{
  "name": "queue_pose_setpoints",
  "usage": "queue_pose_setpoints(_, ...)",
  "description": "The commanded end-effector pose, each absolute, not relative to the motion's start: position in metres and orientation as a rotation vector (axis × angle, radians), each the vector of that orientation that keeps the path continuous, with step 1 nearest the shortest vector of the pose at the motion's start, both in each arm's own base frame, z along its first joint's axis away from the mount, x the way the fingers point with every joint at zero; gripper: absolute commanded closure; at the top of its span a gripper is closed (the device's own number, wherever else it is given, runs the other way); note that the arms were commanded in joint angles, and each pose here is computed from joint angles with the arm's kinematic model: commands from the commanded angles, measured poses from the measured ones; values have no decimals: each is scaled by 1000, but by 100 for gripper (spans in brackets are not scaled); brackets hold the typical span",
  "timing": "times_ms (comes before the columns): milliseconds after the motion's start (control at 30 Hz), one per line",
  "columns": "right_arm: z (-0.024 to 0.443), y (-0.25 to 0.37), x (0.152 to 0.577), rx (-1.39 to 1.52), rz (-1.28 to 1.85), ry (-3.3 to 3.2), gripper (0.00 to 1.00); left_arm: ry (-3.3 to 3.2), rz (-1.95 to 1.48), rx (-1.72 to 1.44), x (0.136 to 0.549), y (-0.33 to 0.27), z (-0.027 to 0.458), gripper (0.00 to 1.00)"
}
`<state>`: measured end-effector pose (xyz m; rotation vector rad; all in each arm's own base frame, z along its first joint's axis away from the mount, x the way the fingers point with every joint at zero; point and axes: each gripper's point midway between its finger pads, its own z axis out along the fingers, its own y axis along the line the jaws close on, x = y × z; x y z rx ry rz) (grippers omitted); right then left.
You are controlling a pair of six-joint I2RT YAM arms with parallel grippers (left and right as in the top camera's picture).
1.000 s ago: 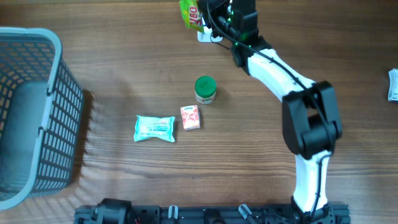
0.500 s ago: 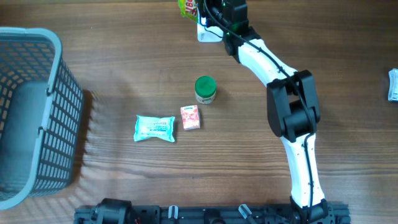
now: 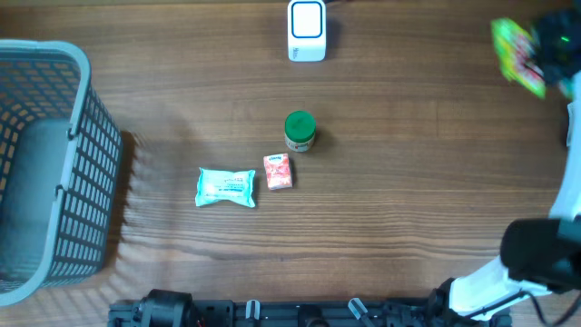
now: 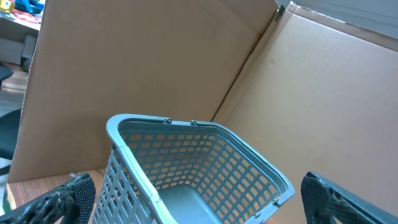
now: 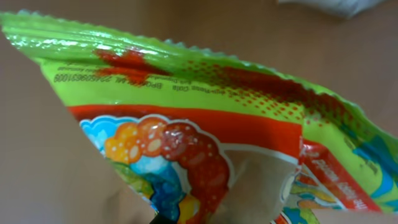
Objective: Scan the item barcode
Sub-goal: 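Move the Haribo bag right and release it at the table edge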
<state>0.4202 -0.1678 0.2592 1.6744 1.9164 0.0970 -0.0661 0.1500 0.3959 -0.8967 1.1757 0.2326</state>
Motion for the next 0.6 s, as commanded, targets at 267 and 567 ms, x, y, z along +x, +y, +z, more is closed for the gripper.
queue_pose_setpoints(267,108,-292,394,1483,-379,2318,34,1180,235,-888,-65,150,396,0)
queue_pose_setpoints(567,209,-48,398,1605,510,2530,0,1181,235,-888,-65,150,396,0)
